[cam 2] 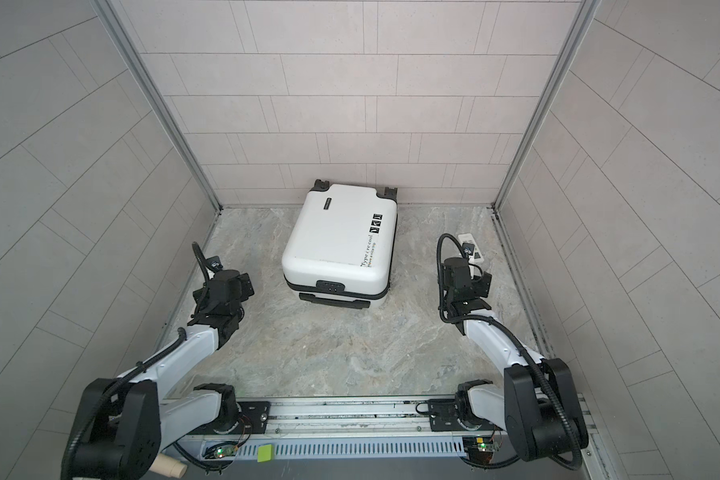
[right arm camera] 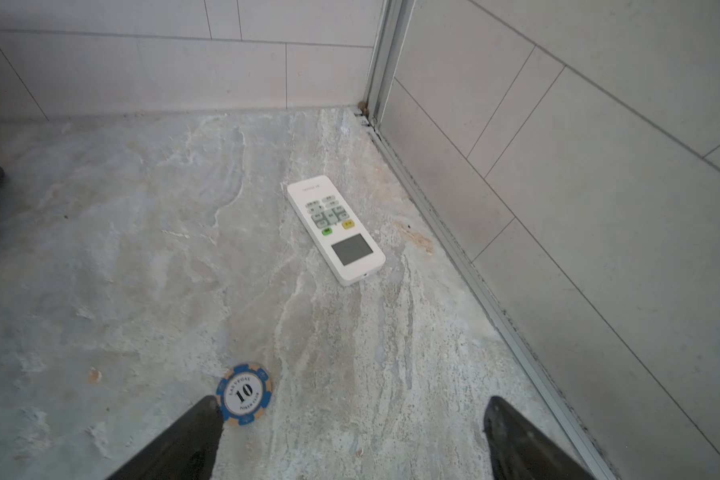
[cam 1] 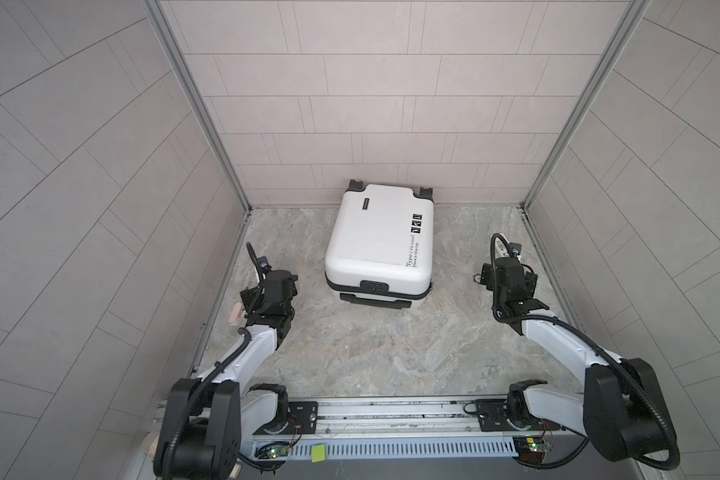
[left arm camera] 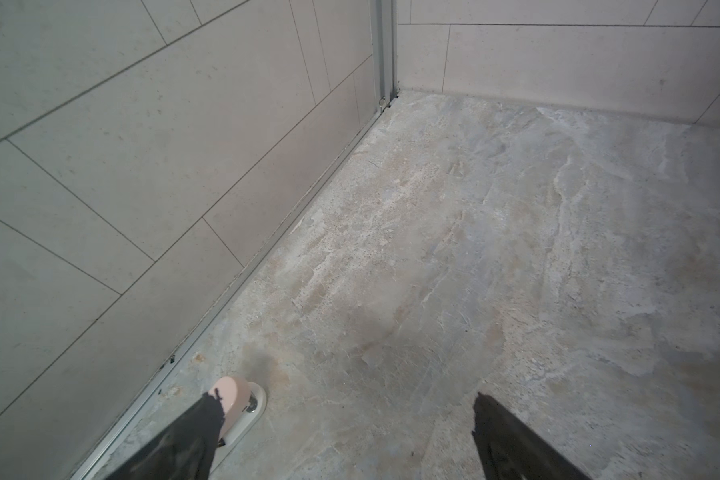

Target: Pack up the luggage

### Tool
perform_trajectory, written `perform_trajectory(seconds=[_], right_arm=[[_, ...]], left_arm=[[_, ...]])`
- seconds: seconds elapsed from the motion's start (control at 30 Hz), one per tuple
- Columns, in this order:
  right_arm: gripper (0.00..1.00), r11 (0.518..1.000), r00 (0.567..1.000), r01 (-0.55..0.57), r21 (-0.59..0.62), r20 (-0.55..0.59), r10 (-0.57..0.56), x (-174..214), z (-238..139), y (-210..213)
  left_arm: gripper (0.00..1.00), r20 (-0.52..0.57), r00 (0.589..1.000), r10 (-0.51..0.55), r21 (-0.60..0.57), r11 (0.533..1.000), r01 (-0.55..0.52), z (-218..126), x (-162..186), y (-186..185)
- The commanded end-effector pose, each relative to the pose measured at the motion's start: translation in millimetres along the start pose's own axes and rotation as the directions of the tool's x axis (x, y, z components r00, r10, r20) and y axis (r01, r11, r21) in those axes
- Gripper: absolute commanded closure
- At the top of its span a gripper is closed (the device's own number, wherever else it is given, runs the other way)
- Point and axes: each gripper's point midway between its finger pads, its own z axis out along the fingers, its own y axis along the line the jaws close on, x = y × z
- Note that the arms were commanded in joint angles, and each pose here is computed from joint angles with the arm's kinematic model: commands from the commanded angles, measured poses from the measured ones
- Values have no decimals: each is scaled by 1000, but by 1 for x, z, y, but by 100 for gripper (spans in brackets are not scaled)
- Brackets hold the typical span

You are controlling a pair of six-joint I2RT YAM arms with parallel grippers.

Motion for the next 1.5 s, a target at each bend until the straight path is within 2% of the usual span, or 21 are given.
perform_trajectory(seconds=[0.0,0.1,0.17,0.23,0.37,0.43,0.53,0.57,0.87,1.47], right_arm=[[0,1000,996,-28,3,86,27,-4,3,0],[0,998,991,33,-43,131,-27,2,7,10],[0,997,984,44,-57,175,-33,3,9,14],[0,995,976,41,-95,215,-20,-1,9,20],[0,984,974,98,-151,216,-64,19,25,41],[0,977,968,130,-168,237,-88,16,30,50],[0,975,989,120,-186,104,-102,20,43,50],[1,973,989,116,-197,117,-94,19,45,50],[0,975,990,106,-195,109,-86,19,44,49],[1,975,990,107,-195,109,-87,19,44,49]], left_arm=[[0,147,982,-121,65,992,112,3,-25,-11],[0,196,979,-60,144,989,32,8,-23,-30],[0,239,969,-67,153,988,31,12,-24,-34],[0,256,964,-70,138,990,36,16,-8,-30],[0,285,957,-53,191,982,-2,22,5,-44],[0,221,974,-48,155,988,13,29,8,-41],[0,147,989,11,172,984,-37,49,3,-58],[0,129,991,24,169,985,-46,50,3,-59],[0,163,986,23,203,978,-56,44,1,-62],[0,125,991,50,208,975,-75,52,4,-68]])
